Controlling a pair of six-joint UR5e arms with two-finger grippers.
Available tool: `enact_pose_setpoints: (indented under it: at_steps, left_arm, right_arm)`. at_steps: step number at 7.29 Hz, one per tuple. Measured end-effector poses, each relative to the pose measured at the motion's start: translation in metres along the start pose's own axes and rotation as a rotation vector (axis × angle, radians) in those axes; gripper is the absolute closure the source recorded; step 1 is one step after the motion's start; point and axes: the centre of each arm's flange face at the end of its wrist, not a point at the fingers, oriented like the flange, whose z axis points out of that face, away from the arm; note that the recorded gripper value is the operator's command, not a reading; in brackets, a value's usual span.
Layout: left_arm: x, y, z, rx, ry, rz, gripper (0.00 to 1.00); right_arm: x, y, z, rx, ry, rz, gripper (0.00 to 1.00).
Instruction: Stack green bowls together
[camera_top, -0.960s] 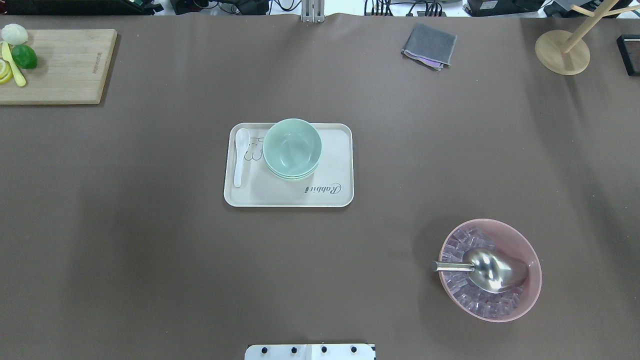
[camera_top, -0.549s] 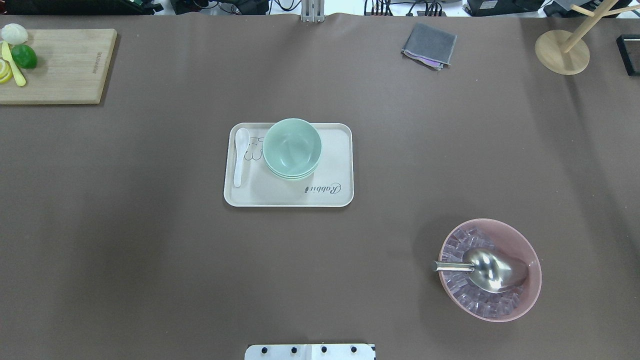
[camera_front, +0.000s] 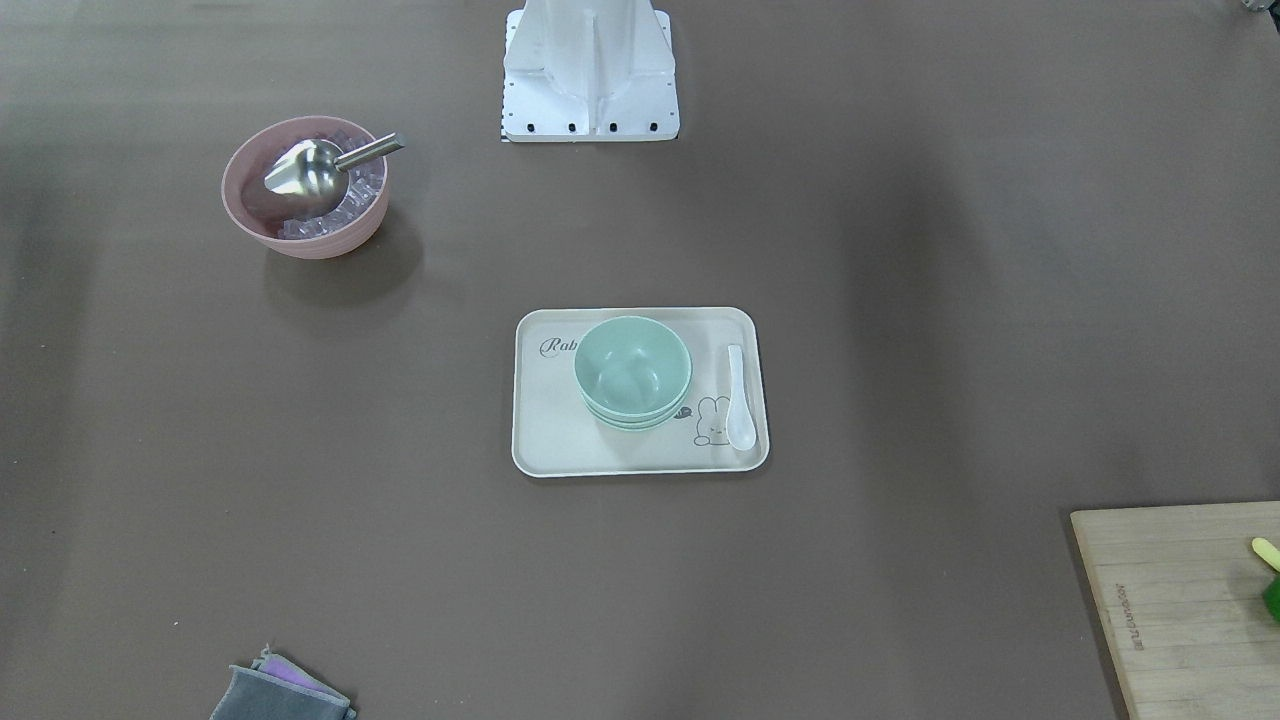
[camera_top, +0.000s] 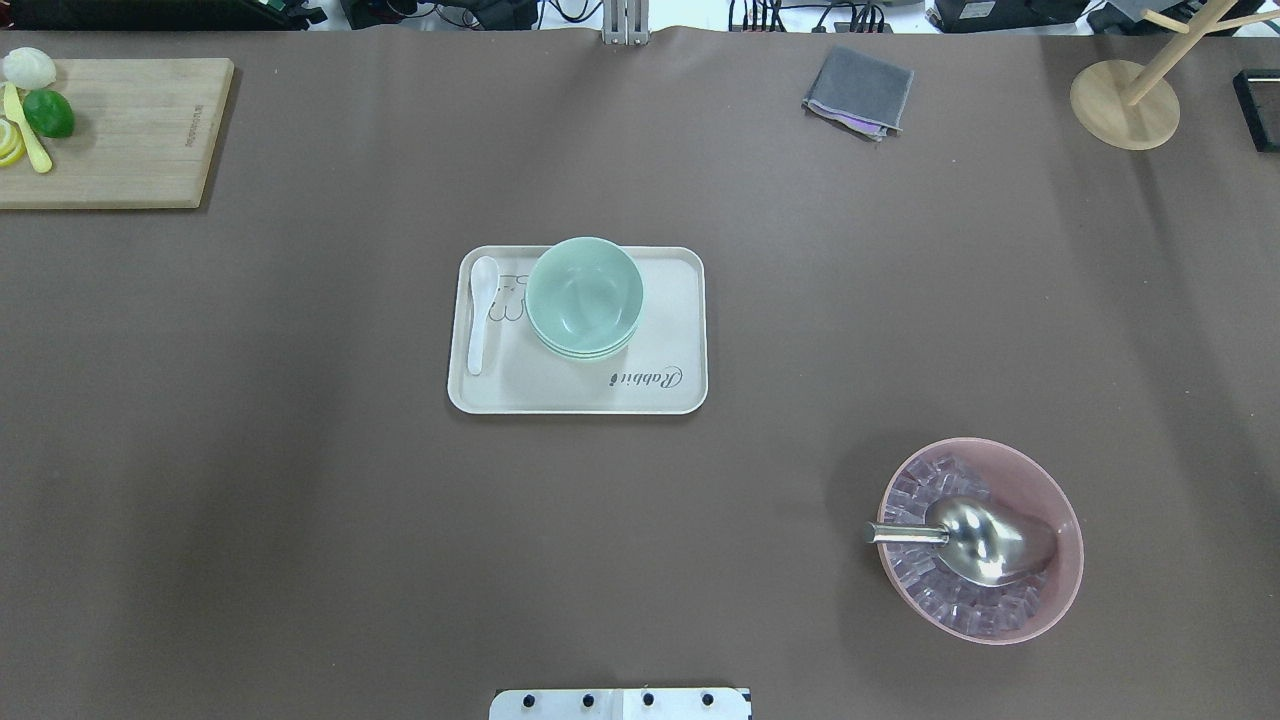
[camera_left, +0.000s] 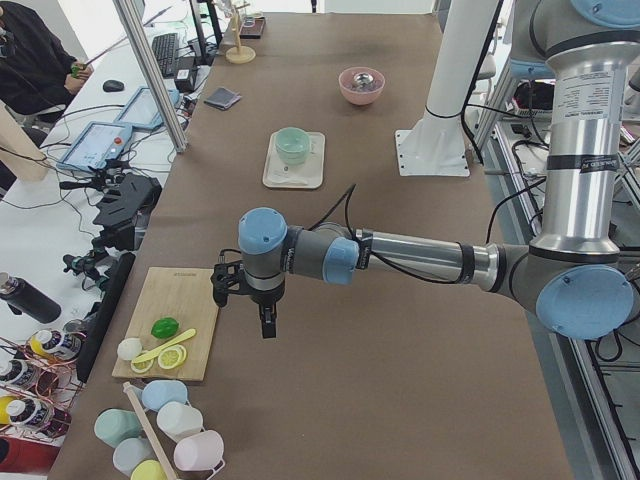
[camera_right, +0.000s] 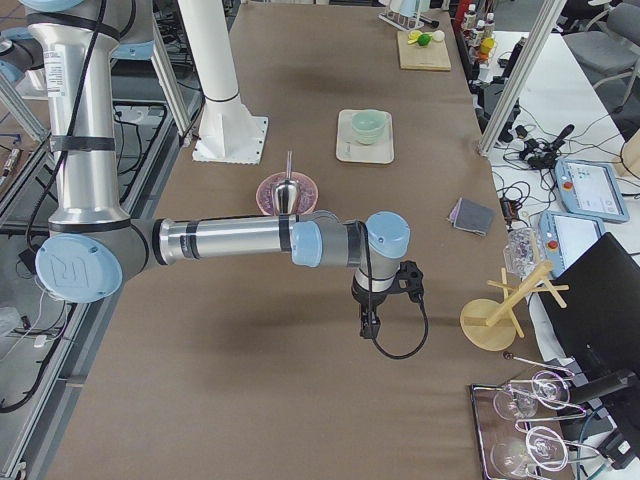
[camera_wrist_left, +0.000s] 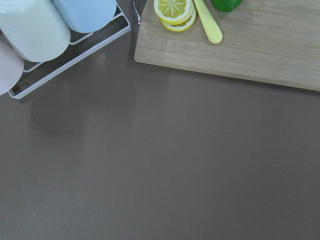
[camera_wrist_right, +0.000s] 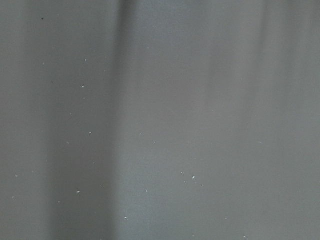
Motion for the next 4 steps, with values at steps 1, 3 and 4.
enact_pose_setpoints:
  at_steps: [1,3,4]
  left_arm:
    - [-0.0029,0.0009,0.0005,-0.002,-0.001,-0.001,0.02]
    - [-0.0057,0.0012,0.0028,-0.007,-0.005,-0.003,0.02]
    - [-0.0064,0.0011,0.0041,-0.009,-0.006,-0.004,0.02]
  right_arm:
    - [0.0003,0.0005,0.0007,-0.002,0.0,0.002,0.0]
    - [0.0002,0.0016,0.0016,-0.003,-0.003,0.004,0.0]
    - [0.0003,0.0018,0.0018,-0.004,-0.005,0.005,0.0]
